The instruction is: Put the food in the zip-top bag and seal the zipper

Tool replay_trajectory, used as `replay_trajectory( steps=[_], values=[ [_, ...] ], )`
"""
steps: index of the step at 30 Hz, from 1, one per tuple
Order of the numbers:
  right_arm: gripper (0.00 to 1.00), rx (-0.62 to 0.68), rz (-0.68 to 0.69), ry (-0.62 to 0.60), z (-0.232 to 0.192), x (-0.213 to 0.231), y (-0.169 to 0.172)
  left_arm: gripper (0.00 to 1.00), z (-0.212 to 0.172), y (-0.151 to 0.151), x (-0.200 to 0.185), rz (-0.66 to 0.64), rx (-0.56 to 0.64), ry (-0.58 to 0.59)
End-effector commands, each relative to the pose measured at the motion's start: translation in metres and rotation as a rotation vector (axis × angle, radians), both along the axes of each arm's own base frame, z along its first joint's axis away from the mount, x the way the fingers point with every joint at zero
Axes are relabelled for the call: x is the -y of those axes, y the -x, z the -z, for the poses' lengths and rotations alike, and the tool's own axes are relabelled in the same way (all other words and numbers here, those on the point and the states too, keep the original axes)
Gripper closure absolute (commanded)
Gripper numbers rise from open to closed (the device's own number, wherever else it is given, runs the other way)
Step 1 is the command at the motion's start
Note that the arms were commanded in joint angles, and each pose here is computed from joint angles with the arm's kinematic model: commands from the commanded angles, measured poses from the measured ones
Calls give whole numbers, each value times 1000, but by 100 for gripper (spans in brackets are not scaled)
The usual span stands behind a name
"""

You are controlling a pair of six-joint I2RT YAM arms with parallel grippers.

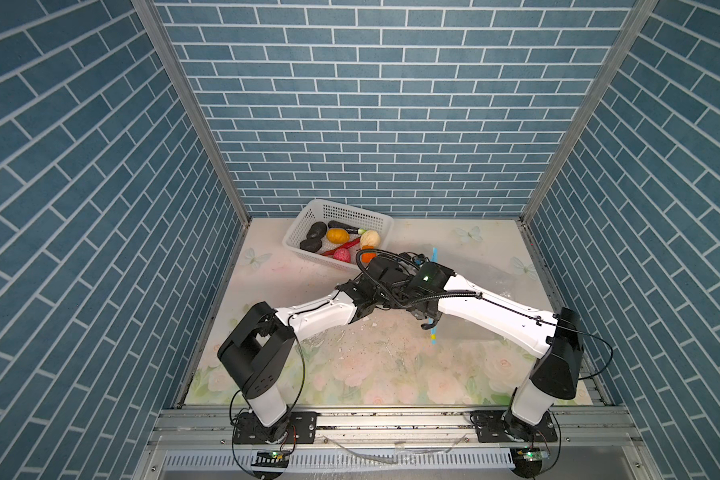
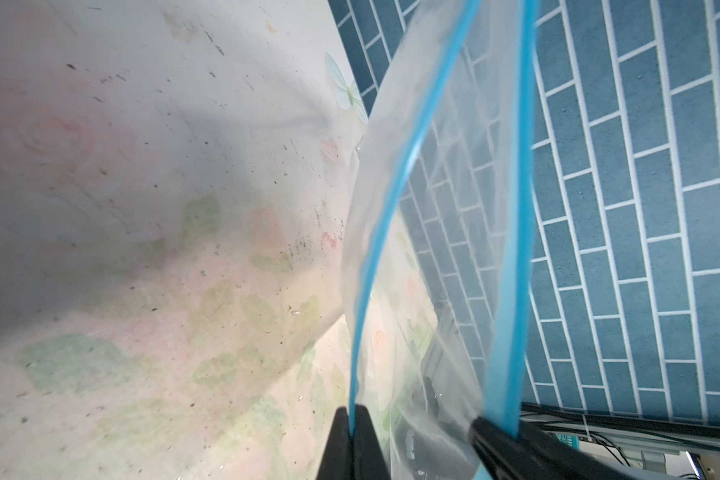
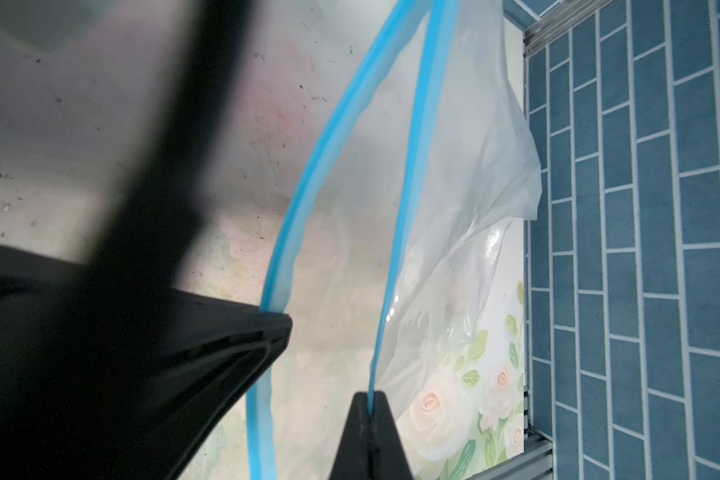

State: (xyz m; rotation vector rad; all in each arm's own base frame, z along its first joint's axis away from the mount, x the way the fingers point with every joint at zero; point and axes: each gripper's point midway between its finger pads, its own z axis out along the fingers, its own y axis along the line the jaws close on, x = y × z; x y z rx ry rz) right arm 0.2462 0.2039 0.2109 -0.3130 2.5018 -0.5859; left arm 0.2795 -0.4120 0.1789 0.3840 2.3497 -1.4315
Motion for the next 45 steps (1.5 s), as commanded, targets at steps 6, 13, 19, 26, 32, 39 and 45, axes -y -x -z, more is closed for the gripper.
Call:
replay_trajectory(
  steps=[6, 13, 19, 26, 32, 39, 45],
  values=[
    [100, 31, 101, 18, -19, 53, 9, 100, 16, -3, 25, 35, -35, -32],
    [100, -8, 111, 28, -5, 57, 4, 100, 57, -13, 11, -2, -65, -164],
    [100, -73, 104, -43, 19, 43, -6, 100, 83, -24, -10, -55, -87, -243],
    [100, -113, 98, -87, 37, 27, -24, 100, 103, -39, -24, -114, -143, -227],
    [100, -151, 81, -204, 50, 5, -37, 100, 111, -46, -29, -129, -160, -221],
    [100, -196, 81, -280, 64, -10, -46, 98, 111, -50, -41, -149, -156, -209],
    [100, -212, 90, -288, 73, -13, -51, 78, 93, -50, -55, -169, -127, -190]
  ],
)
